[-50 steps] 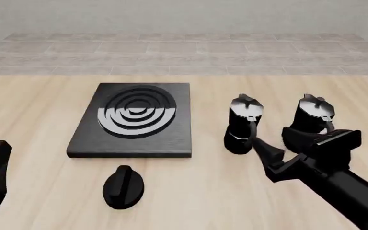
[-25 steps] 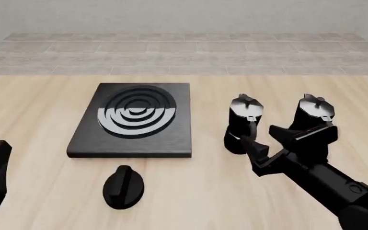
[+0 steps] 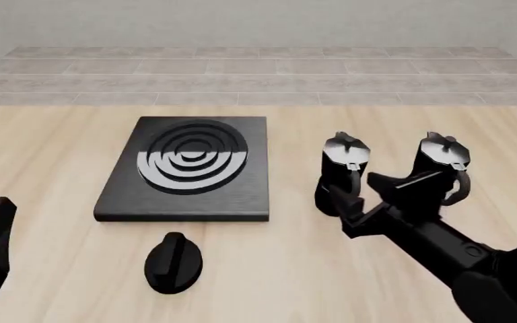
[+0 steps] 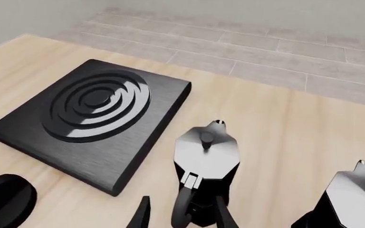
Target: Put both moka pots on the stove.
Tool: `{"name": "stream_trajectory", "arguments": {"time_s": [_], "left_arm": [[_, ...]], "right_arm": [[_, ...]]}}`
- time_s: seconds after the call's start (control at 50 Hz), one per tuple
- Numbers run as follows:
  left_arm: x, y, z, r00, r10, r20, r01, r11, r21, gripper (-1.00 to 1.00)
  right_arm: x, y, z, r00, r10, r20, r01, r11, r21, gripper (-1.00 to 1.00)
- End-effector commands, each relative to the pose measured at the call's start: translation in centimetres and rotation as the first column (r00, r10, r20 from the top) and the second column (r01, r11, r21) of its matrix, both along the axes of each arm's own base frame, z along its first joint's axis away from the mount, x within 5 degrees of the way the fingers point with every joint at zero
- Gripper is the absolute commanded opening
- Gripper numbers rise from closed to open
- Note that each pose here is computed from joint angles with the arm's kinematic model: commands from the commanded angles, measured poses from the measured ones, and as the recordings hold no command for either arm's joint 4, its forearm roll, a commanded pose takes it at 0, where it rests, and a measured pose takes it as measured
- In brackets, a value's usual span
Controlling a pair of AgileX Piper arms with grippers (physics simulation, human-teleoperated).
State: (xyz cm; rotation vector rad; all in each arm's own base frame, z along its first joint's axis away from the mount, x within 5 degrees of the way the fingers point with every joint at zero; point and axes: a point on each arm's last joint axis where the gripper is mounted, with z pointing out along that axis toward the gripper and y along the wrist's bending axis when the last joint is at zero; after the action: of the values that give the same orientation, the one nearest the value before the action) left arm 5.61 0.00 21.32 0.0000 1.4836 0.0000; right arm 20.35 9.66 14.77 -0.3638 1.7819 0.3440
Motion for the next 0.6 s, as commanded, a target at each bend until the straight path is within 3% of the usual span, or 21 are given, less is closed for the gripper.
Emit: {"name": "stream_trajectory", "arguments": {"time_s": [0.02, 0.4, 0.42, 0.6], "left_arm": [[0.0, 0.0, 0.0, 1.000, 0.000, 0.000, 0.000, 1.000, 0.000, 1.00], [0.0, 0.0, 0.0, 1.000, 0.000, 0.000, 0.000, 1.000, 0.000, 1.00], [0.0, 0.0, 0.0, 1.000, 0.000, 0.000, 0.000, 1.000, 0.000, 1.00], [0.0, 0.0, 0.0, 1.000, 0.000, 0.000, 0.000, 1.000, 0.000, 1.00]], "right_arm": [[0.6, 0.4, -0.8, 1.000, 0.005, -0.018, -0.005, 1.000, -0.006, 1.00], [1.5, 0.9, -0.9, 1.000, 0.008, -0.004, -0.008, 1.000, -0.012, 1.00], [1.3, 0.7, -0.7, 1.000, 0.005, 0.007, -0.005, 1.000, -0.011, -1.00], [1.2, 0.0, 0.6, 0.999, -0.013, 0.045, 0.013, 1.000, -0.012, -1.00]]}}
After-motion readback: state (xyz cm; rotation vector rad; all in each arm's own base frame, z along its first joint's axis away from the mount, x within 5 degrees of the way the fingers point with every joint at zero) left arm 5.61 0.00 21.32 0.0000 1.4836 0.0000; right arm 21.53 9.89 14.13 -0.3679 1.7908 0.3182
